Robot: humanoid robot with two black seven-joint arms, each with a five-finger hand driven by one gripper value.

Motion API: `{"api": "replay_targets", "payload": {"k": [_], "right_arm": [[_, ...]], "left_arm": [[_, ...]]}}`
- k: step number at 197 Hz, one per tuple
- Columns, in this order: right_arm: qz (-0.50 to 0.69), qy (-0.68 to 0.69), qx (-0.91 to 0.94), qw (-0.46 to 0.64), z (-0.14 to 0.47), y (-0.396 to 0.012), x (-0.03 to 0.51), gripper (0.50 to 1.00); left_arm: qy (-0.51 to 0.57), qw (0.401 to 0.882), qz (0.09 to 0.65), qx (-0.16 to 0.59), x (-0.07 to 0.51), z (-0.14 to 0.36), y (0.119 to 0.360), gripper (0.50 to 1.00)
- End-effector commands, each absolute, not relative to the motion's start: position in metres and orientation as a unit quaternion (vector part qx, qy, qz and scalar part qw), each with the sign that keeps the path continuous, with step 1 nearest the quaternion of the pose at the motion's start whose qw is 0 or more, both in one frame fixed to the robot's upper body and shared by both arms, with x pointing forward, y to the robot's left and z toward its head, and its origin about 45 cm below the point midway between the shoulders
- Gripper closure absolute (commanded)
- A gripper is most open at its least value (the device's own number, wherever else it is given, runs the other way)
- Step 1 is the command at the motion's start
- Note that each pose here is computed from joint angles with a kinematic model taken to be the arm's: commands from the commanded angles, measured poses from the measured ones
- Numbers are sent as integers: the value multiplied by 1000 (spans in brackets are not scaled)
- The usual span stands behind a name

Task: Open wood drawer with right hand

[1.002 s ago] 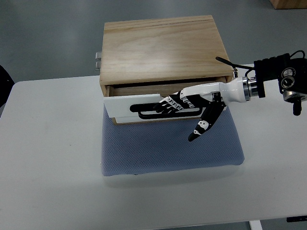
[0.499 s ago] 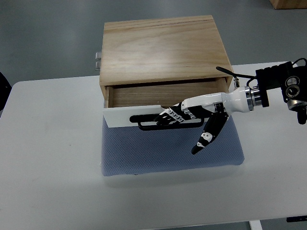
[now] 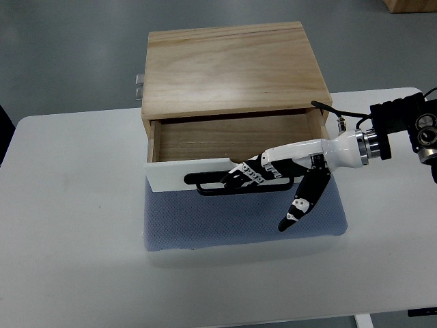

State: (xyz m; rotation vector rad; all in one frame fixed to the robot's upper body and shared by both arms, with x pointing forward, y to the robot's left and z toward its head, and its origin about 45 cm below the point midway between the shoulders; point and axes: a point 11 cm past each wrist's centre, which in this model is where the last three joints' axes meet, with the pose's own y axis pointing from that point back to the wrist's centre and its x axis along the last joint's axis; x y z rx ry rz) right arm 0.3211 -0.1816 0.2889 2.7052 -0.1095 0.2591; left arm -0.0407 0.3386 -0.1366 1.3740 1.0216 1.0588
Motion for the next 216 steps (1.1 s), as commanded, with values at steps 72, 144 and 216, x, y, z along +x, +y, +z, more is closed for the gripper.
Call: {"api": "replay_targets", "payload": {"k": [72, 144, 216], "right_arm": [[105, -48, 974, 197, 303, -185, 326, 556], [119, -63, 975, 176, 330, -195, 333, 556], [167, -144, 969, 111, 397, -222, 357, 556]], "left_arm": [[429, 535, 444, 577, -41, -137, 339, 500], [429, 535, 444, 577, -41, -137, 339, 500], [429, 535, 444, 577, -41, -137, 339, 500]]}}
